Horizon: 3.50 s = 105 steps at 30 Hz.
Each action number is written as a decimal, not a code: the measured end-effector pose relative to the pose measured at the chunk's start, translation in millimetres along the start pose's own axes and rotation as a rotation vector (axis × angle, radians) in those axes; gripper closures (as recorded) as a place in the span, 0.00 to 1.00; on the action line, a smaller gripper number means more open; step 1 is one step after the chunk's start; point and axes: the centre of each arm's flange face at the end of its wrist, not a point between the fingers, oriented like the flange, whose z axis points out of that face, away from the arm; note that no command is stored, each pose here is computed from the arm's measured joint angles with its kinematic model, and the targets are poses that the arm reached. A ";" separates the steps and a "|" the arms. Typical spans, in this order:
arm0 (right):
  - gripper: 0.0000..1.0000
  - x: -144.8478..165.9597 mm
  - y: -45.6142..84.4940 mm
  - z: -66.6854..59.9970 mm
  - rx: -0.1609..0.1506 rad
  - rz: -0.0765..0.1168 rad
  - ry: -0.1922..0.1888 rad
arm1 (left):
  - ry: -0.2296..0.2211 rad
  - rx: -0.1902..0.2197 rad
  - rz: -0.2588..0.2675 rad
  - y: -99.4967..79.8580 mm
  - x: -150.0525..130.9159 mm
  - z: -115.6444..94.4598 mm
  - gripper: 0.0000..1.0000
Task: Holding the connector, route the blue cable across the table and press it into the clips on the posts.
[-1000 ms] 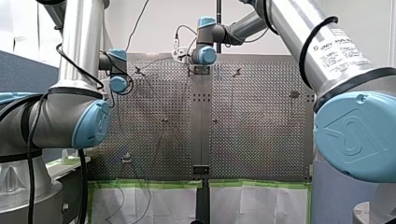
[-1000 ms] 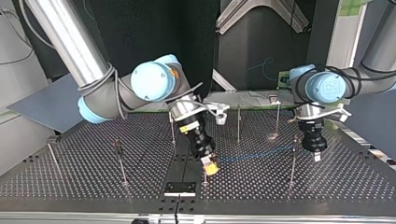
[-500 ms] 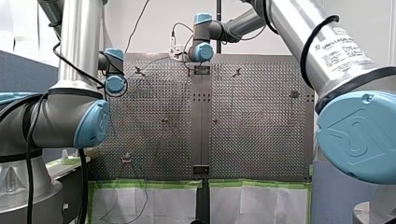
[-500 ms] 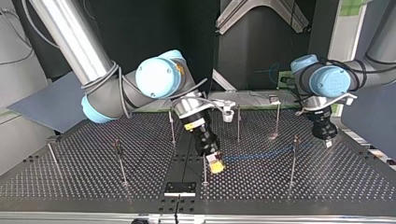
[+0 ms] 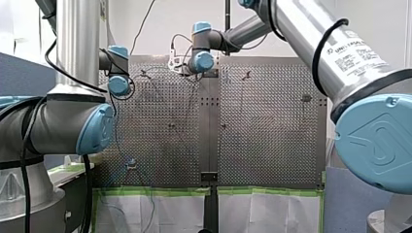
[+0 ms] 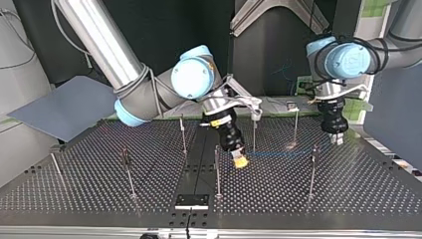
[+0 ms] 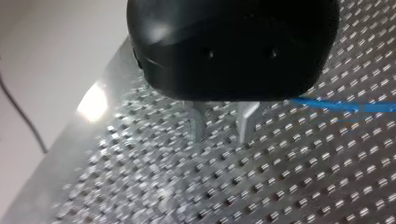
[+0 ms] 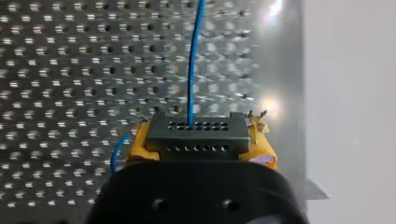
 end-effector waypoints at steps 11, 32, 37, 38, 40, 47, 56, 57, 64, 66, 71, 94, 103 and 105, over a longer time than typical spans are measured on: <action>1.00 -24.5 -4.8 3.9 -0.002 0.002 -0.034 | 0.101 0.021 0.017 -9.6 5.0 -20.6 0.00; 1.00 -32.4 4.8 7.9 -0.013 0.001 -0.044 | 0.070 0.122 0.009 -46.8 -53.6 -63.8 0.00; 1.00 -33.8 4.8 8.3 -0.011 0.002 -0.044 | 0.093 0.165 0.057 -56.0 -54.8 -68.4 0.00; 1.00 -33.9 4.8 8.4 -0.011 0.002 -0.044 | 0.103 0.174 0.065 -58.1 -53.8 -69.0 0.00; 1.00 -34.1 4.8 8.4 -0.011 0.004 -0.045 | 0.124 0.196 0.086 -63.4 -52.0 -70.8 0.00; 1.00 -35.6 4.6 8.7 -0.008 0.007 -0.047 | 0.128 0.254 0.157 -82.0 -60.9 -72.2 0.00; 1.00 -35.9 4.4 8.9 -0.004 0.009 -0.047 | 0.062 0.294 0.197 -104.0 -87.4 -64.2 0.00; 1.00 -35.9 4.4 8.9 -0.004 0.009 -0.047 | 0.060 0.295 0.198 -104.8 -86.9 -63.0 0.00; 1.00 -36.2 4.4 9.1 -0.004 0.009 -0.047 | 0.081 0.295 0.224 -105.7 -72.2 -49.5 0.00; 1.00 -36.3 4.3 9.0 -0.004 0.009 -0.047 | 0.087 0.293 0.239 -106.8 -66.9 -43.3 0.00; 1.00 -36.6 4.1 9.0 -0.003 0.009 -0.048 | 0.081 0.294 0.250 -112.7 -59.3 -26.3 0.00; 1.00 -37.3 3.7 9.0 0.002 0.013 -0.050 | 0.078 0.277 0.226 -121.8 -52.0 8.1 1.00; 1.00 -37.4 4.1 8.9 0.001 0.016 -0.051 | 0.096 0.267 0.232 -120.9 -50.4 5.5 1.00; 1.00 -37.9 4.2 9.0 0.001 0.016 -0.052 | 0.107 0.264 0.242 -120.8 -49.6 3.5 1.00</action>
